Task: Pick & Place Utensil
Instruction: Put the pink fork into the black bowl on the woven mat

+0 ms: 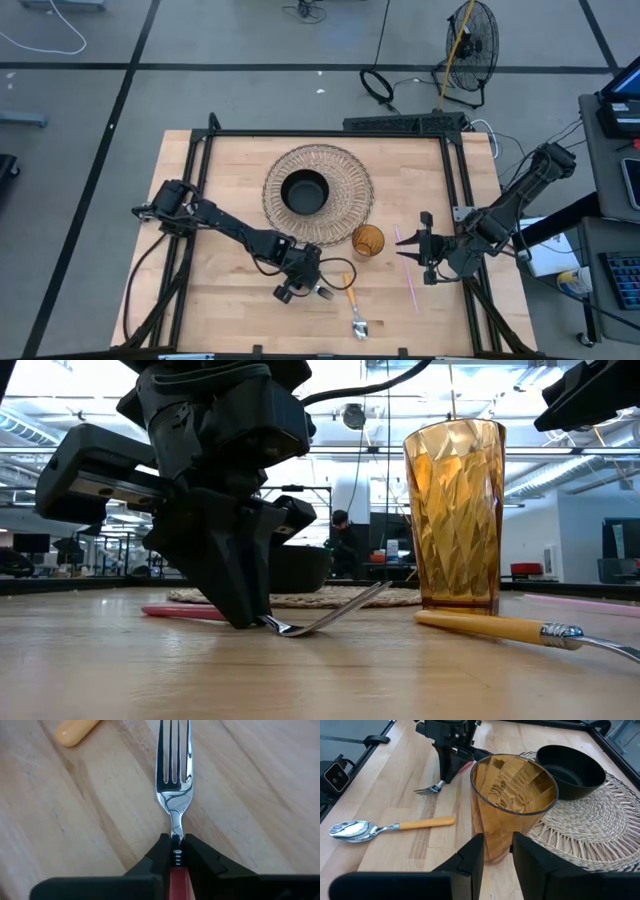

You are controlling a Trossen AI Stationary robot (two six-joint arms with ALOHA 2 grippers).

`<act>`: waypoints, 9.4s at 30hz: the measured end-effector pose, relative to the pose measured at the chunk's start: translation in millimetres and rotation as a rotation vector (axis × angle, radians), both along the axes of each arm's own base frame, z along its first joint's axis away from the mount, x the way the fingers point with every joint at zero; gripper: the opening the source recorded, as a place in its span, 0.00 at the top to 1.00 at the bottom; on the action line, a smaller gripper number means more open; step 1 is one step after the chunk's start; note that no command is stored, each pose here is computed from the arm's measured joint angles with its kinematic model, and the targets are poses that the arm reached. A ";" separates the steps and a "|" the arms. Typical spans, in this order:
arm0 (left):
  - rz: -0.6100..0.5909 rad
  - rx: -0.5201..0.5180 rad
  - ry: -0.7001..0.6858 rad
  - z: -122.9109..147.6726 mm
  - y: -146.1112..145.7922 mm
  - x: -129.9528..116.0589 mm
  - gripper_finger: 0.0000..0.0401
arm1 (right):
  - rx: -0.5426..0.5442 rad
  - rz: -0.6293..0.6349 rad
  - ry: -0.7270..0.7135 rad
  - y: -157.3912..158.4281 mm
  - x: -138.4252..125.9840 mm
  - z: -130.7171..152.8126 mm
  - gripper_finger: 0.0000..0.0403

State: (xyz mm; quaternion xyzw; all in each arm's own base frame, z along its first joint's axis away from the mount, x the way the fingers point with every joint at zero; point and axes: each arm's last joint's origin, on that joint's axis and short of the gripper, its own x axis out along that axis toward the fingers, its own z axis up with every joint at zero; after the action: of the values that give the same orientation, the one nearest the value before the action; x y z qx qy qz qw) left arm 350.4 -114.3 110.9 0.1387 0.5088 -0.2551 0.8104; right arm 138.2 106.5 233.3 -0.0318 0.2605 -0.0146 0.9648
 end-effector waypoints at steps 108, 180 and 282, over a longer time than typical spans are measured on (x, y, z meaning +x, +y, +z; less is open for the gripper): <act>0.015 0.029 0.154 13.1 9.4 -8.3 0.89 | -0.002 0.002 -0.002 0.0 0.1 0.2 0.78; 0.175 0.625 -0.047 41.0 -2.9 -25.9 0.87 | 0.001 0.000 -0.001 0.0 0.1 0.2 0.78; 0.077 1.032 0.260 77.6 156.6 -31.7 0.90 | -0.008 0.003 0.001 -0.1 0.0 0.0 0.78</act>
State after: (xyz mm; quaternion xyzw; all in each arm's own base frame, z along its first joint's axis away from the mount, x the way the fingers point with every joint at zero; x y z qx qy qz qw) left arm 318.7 42.3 188.6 0.4678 0.6692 0.0430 0.5757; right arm 138.1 106.4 233.4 -0.0360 0.2609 -0.0139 0.9646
